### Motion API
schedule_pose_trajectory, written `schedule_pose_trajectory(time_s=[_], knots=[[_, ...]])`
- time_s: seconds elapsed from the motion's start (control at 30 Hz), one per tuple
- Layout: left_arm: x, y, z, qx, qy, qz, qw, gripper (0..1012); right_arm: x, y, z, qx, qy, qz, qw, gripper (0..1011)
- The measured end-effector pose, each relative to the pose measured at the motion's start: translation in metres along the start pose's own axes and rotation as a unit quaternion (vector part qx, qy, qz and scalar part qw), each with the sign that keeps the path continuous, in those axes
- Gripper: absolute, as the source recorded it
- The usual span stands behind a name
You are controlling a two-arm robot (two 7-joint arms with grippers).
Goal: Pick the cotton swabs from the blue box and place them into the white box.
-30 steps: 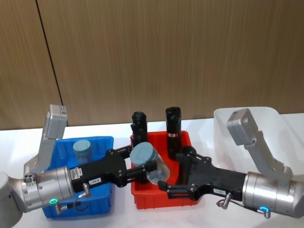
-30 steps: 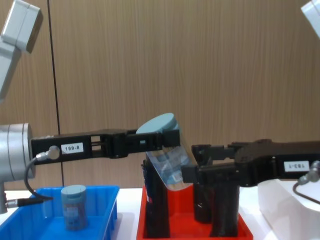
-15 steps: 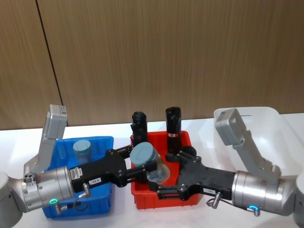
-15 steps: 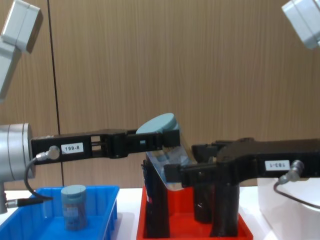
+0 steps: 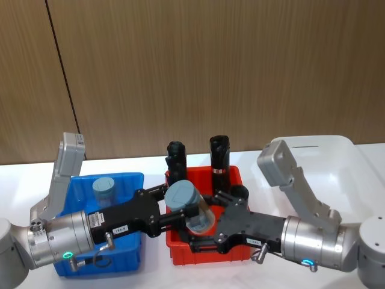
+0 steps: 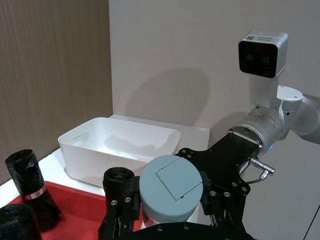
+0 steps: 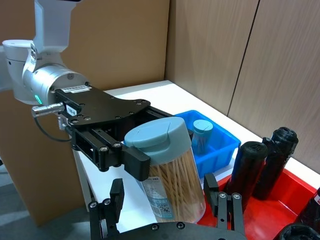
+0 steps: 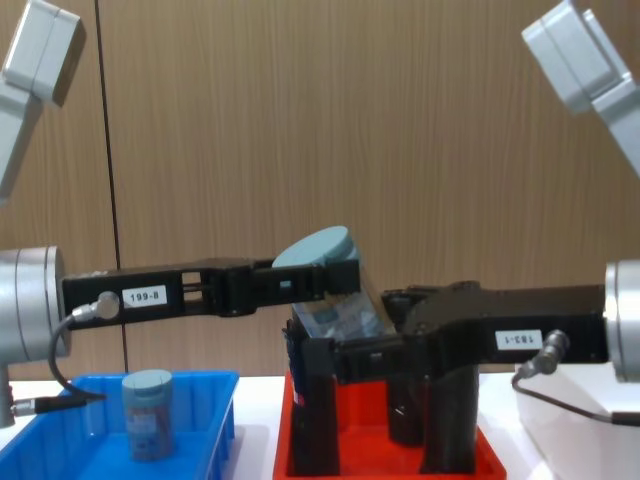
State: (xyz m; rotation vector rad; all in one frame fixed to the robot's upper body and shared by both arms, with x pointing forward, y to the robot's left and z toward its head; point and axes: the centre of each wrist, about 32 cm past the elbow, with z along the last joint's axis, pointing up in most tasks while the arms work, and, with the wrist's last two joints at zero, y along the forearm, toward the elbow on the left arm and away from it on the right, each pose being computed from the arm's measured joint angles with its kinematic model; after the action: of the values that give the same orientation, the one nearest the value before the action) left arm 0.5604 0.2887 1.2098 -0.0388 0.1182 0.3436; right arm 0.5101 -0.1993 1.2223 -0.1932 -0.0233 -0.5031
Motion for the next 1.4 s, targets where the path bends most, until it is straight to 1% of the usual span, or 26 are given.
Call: schedule_pose_trajectory(time_s=[0.13, 0.27, 0.3, 0.33, 0.37, 0.4, 0.6, 0.77, 0.8, 0.97, 1.0, 1.07, 1.17, 1.4], knots=[[0.0, 0.0, 0.0, 0.0, 0.0, 0.0, 1.0, 678, 0.0, 0.004, -0.001, -0.002, -0.004, -0.002, 1.0, 997], [0.0, 0.0, 0.0, 0.0, 0.0, 0.0, 1.0, 678, 0.0, 0.006, -0.002, -0.003, -0.008, -0.004, 1.0, 918], [0.0, 0.0, 0.0, 0.0, 0.0, 0.0, 1.0, 678, 0.0, 0.006, -0.002, -0.003, -0.008, -0.004, 1.0, 918], [0.0, 0.0, 0.0, 0.0, 0.0, 0.0, 1.0, 678, 0.0, 0.007, -0.002, -0.004, -0.01, -0.005, 0.9999, 867], [0.0, 0.0, 0.0, 0.0, 0.0, 0.0, 1.0, 678, 0.0, 0.007, -0.002, -0.004, -0.011, -0.005, 0.9999, 867], [0.0, 0.0, 0.0, 0.0, 0.0, 0.0, 1.0, 678, 0.0, 0.008, -0.002, -0.005, -0.012, -0.006, 0.9999, 814], [0.0, 0.0, 0.0, 0.0, 0.0, 0.0, 1.0, 678, 0.0, 0.01, -0.003, -0.003, -0.015, -0.007, 0.9999, 645], [0.0, 0.0, 0.0, 0.0, 0.0, 0.0, 1.0, 682, 0.0, 0.011, -0.003, -0.001, -0.016, -0.007, 0.9998, 642], [0.0, 0.0, 0.0, 0.0, 0.0, 0.0, 1.0, 698, 0.0, 0.011, -0.003, -0.001, -0.017, -0.007, 0.9998, 642], [0.0, -0.0001, 0.0, 0.0, 0.0, 0.0, 1.0, 847, -0.001, 0.012, -0.003, 0.001, -0.018, -0.006, 0.9998, 642], [0.0, -0.0001, 0.0, 0.0, 0.0, 0.0, 1.0, 847, -0.001, 0.012, -0.003, 0.001, -0.018, -0.006, 0.9998, 642], [0.0, 0.0, 0.0, 0.0, 0.0, 0.0, 1.0, 937, -0.001, 0.012, -0.003, 0.002, -0.018, -0.005, 0.9998, 642], [0.0, 0.0, 0.0, 0.0, 0.0, 0.0, 1.0, 1003, -0.001, 0.012, -0.003, 0.004, -0.017, -0.006, 0.9998, 642], [0.0, 0.0, 0.0, 0.0, 0.0, 0.0, 1.0, 1004, 0.001, 0.008, -0.004, 0.006, -0.016, -0.011, 0.9998, 642]])
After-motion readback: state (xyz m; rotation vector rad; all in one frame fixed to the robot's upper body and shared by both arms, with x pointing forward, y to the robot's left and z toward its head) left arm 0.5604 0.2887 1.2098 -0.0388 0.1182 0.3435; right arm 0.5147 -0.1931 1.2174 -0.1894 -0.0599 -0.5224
